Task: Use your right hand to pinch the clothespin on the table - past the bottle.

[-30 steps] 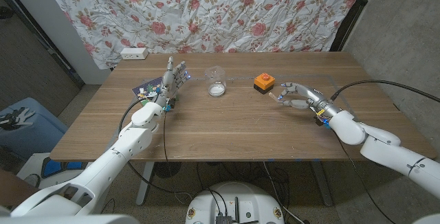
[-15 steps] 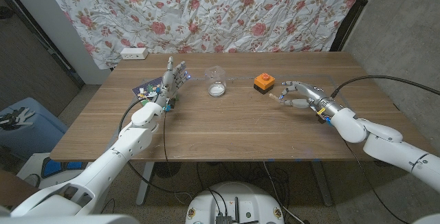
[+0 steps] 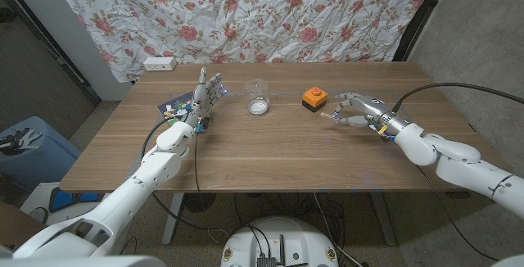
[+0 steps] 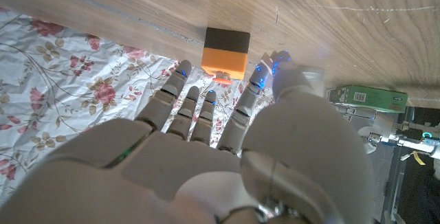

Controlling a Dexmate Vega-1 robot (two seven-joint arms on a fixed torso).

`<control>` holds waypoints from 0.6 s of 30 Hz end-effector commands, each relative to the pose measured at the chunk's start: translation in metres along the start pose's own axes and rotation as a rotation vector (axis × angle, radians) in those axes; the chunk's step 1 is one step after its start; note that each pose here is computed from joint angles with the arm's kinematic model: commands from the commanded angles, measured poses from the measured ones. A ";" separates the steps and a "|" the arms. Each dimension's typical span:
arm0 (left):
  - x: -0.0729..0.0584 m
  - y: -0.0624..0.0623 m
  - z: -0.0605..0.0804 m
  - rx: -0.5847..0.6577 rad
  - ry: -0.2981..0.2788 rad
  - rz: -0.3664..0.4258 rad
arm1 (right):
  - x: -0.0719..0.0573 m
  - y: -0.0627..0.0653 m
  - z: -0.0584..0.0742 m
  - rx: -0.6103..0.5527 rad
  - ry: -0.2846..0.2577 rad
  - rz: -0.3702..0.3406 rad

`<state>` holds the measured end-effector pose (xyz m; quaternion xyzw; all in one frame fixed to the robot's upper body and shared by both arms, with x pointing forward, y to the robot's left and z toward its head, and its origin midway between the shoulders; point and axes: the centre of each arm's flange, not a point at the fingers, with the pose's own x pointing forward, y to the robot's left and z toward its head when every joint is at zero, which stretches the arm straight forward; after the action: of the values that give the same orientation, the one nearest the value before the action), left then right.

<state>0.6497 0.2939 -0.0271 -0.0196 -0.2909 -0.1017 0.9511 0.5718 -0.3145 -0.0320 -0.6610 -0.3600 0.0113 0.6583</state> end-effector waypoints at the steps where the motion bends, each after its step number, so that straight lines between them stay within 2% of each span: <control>1: 0.001 -0.001 -0.001 0.000 0.000 0.000 | 0.006 -0.003 0.001 -0.138 -0.045 0.016; 9: 0.001 -0.001 -0.001 0.000 0.000 0.000 | 0.009 -0.001 0.001 -0.226 -0.071 0.038; 18: 0.000 0.000 -0.001 0.000 0.000 0.000 | 0.009 0.004 0.001 -0.310 -0.075 0.053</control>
<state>0.6506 0.2932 -0.0275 -0.0200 -0.2910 -0.1014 0.9511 0.5763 -0.3093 -0.0291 -0.7277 -0.3689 0.0073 0.5782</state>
